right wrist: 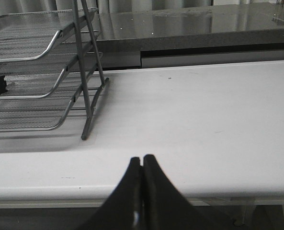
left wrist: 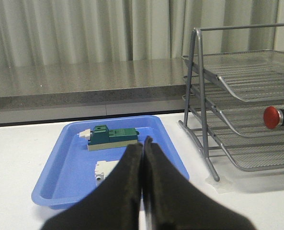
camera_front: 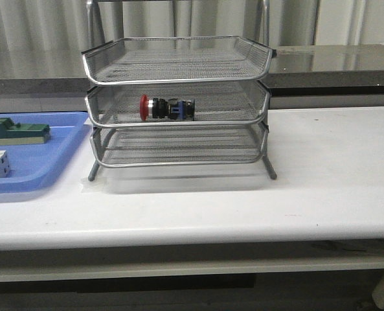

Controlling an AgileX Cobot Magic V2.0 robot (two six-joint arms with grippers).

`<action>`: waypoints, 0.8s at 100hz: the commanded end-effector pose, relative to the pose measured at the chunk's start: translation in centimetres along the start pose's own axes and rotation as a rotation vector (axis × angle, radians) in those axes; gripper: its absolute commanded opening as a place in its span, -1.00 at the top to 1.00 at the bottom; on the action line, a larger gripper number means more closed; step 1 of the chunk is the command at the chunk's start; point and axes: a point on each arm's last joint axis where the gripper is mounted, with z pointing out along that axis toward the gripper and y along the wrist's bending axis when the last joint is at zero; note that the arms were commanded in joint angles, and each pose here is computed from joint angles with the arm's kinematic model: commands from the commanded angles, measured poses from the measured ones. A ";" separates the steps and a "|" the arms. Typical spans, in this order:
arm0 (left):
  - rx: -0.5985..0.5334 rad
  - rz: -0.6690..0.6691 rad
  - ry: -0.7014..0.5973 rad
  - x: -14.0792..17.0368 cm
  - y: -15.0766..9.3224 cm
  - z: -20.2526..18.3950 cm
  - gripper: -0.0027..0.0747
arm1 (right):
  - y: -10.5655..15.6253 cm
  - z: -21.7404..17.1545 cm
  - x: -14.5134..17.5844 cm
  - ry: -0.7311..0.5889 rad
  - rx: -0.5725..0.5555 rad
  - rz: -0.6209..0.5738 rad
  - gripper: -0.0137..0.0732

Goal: Place button on rack with both arms

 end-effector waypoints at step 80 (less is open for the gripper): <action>0.002 -0.011 -0.064 0.9 -0.1 -0.1 0.97 | 0.1 -0.3 -1.5 -0.120 -0.011 -0.012 0.82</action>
